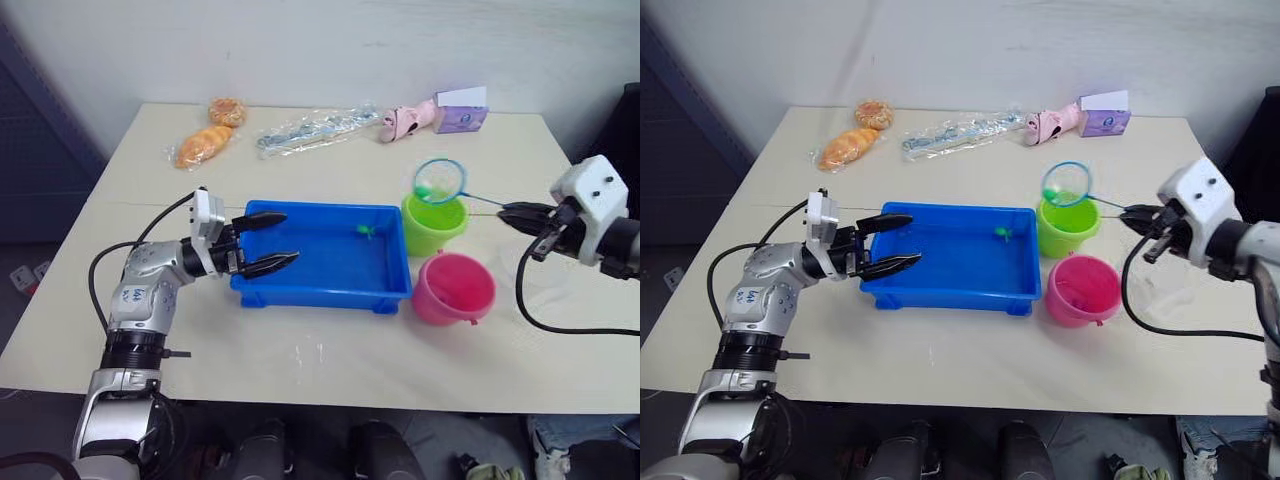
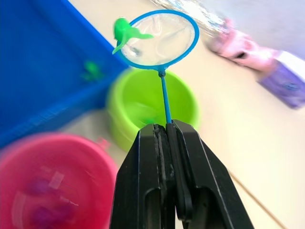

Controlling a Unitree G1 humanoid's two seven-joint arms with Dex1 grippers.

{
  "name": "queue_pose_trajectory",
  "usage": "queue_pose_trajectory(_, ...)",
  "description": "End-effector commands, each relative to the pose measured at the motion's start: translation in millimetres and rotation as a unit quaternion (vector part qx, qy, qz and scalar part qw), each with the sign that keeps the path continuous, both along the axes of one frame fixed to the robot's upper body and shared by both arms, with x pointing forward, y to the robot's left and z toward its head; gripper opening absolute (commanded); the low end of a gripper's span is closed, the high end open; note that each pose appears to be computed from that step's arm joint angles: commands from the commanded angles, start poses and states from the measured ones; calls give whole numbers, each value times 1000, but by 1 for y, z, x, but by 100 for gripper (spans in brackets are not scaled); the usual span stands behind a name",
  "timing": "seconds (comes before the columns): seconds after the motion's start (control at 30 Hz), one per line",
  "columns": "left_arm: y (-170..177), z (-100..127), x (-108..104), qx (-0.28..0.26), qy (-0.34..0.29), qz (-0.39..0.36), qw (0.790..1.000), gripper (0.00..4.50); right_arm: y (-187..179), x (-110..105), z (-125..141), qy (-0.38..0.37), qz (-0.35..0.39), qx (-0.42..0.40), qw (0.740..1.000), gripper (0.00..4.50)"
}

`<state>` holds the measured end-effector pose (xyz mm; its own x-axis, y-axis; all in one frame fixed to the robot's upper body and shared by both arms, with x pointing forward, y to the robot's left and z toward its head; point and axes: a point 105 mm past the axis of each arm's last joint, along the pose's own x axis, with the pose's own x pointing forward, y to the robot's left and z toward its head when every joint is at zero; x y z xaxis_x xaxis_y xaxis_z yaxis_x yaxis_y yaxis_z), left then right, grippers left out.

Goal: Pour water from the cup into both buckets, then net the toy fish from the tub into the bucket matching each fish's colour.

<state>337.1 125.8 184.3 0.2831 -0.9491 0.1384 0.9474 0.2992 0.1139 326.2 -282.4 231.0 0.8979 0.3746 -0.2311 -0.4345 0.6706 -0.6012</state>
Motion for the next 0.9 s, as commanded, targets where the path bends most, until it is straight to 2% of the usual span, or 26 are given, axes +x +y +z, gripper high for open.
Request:
queue_pose_trajectory(0.03, -8, 18, 2, -13, -24, -6, 1000, 443, -9, 6, 10, -91, -5, -112, 990, 0)
queue_pose_trajectory(0.13, -13, 18, 2, -16, -24, -9, 1000, 443, -13, 14, 6, -129, -11, -164, 978, 0)
queue_pose_trajectory(0.2, -16, 18, 2, -18, -25, -11, 999, 443, -11, 19, 2, -151, 3, -228, 962, 0)
queue_pose_trajectory(0.37, -19, 19, 2, -21, -28, -10, 999, 443, -4, 23, -5, -212, 49, -393, 893, 0)
queue_pose_trajectory(0.47, -21, 19, 3, -22, -31, -8, 999, 443, -3, 24, -5, -246, 67, -448, 857, 0)
queue_pose_trajectory(0.6, -25, 18, 3, -23, -34, -11, 999, 443, -1, 22, -3, -289, 81, -479, 825, 0)
queue_pose_trajectory(0.67, -27, 18, 3, -23, -37, -13, 999, 443, 3, 20, 2, -321, 93, -502, 798, 0)
queue_pose_trajectory(0.8, -28, 18, 3, -19, -42, -16, 999, 443, -2, 20, 3, -328, 83, -480, 810, 0)
queue_pose_trajectory(0.9, -17, 19, 4, -11, -44, -7, 999, 443, 17, 16, 25, -340, 70, -339, 875, 0)
